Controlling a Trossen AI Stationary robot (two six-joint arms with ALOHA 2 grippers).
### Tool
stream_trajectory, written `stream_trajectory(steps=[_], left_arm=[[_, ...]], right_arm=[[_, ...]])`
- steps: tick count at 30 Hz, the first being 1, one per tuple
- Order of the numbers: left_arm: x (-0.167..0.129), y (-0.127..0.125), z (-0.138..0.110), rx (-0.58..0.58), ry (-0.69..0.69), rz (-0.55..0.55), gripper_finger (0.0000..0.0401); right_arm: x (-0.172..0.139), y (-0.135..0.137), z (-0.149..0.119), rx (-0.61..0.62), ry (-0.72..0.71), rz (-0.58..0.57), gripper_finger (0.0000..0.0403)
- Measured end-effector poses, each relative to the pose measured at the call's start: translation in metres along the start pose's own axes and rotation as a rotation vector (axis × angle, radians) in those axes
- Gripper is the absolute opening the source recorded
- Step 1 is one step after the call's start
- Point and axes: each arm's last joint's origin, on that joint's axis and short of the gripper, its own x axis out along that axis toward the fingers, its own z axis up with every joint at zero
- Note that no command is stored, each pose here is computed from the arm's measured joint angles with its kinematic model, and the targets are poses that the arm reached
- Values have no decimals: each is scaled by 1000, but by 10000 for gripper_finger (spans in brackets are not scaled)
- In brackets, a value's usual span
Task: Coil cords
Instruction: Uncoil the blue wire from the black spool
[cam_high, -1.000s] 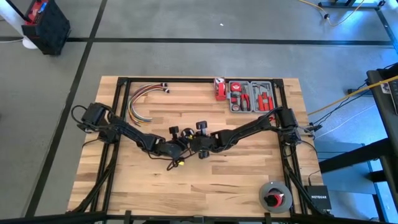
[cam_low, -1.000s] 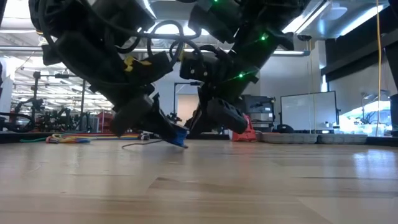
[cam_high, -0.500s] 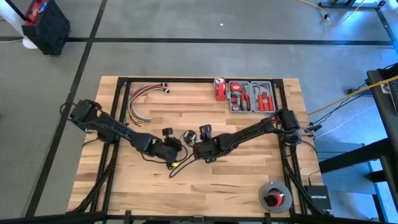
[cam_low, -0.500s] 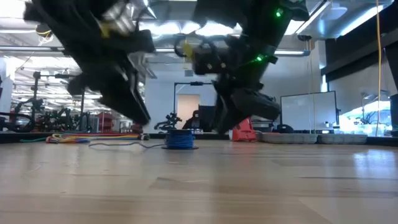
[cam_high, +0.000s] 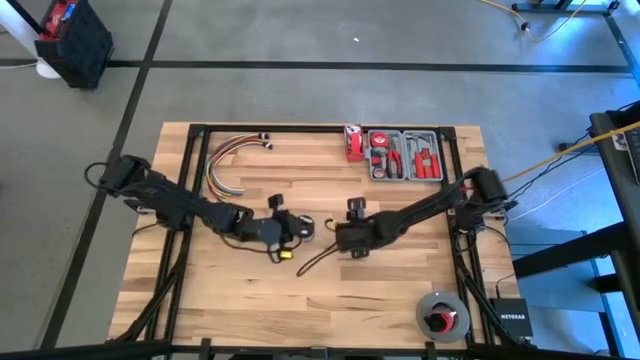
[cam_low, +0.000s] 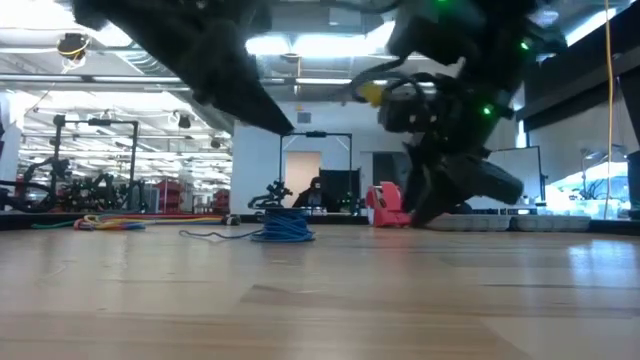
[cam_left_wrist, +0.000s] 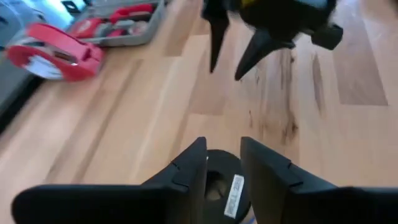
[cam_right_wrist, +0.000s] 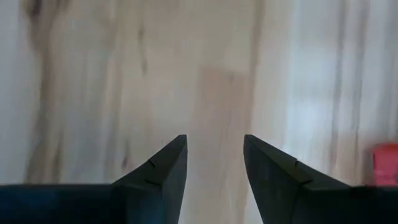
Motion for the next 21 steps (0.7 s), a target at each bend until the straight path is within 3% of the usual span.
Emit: stream_trajectory(steps=[6,11,21], left_arm=[[28,12,-10,-12,83,-77,80],[46,13,-23,-25,170,-173,70],[57,19,-30,-39,207,-126,51]], right_arm=[[9,-5,-30,160,-374,-10,161],[12,-5,-38,269,-646,60,161],[7,-7,-31,262,-717,68,161]])
